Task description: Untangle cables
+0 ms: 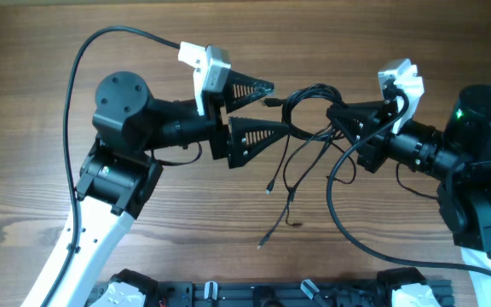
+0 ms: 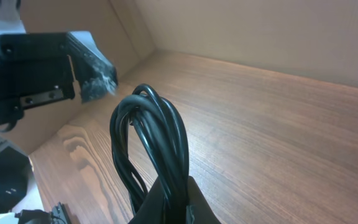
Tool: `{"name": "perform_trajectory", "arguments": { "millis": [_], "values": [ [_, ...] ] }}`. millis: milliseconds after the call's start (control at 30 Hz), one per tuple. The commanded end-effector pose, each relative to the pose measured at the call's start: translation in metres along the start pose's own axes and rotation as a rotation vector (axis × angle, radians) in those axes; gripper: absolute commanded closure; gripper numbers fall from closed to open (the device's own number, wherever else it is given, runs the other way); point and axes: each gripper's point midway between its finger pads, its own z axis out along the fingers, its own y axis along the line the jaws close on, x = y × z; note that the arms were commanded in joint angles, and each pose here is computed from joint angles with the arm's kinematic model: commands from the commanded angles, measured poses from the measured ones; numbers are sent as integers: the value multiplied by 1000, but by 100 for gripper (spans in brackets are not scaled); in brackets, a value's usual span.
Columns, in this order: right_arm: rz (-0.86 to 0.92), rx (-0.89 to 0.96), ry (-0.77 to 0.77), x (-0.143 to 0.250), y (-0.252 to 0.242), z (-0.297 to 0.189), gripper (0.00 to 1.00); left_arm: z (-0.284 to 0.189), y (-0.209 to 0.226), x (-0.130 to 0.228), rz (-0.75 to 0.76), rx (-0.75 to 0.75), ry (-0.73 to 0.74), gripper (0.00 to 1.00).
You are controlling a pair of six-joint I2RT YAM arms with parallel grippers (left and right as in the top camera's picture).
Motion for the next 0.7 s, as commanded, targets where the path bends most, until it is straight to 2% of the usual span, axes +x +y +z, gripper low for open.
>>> {"name": "perform_trajectory", "arguments": {
  "millis": [0,133,367,467,667],
  "values": [
    [1,-29,-15,-4,8,-3,96,-1,10,1,-14,-71,-6,0],
    [-14,-19,-29,-8,6,-3,96,0,25,6,-57,-157,-10,0],
    [-34,-19,-29,-8,6,-3,96,24,18,14,25,-214,-12,0],
    [-34,-19,-29,-8,6,-3,96,35,5,22,82,-186,11,0],
    [-33,-19,-29,-8,6,-3,96,40,1,25,79,-191,11,2]
  ]
}}
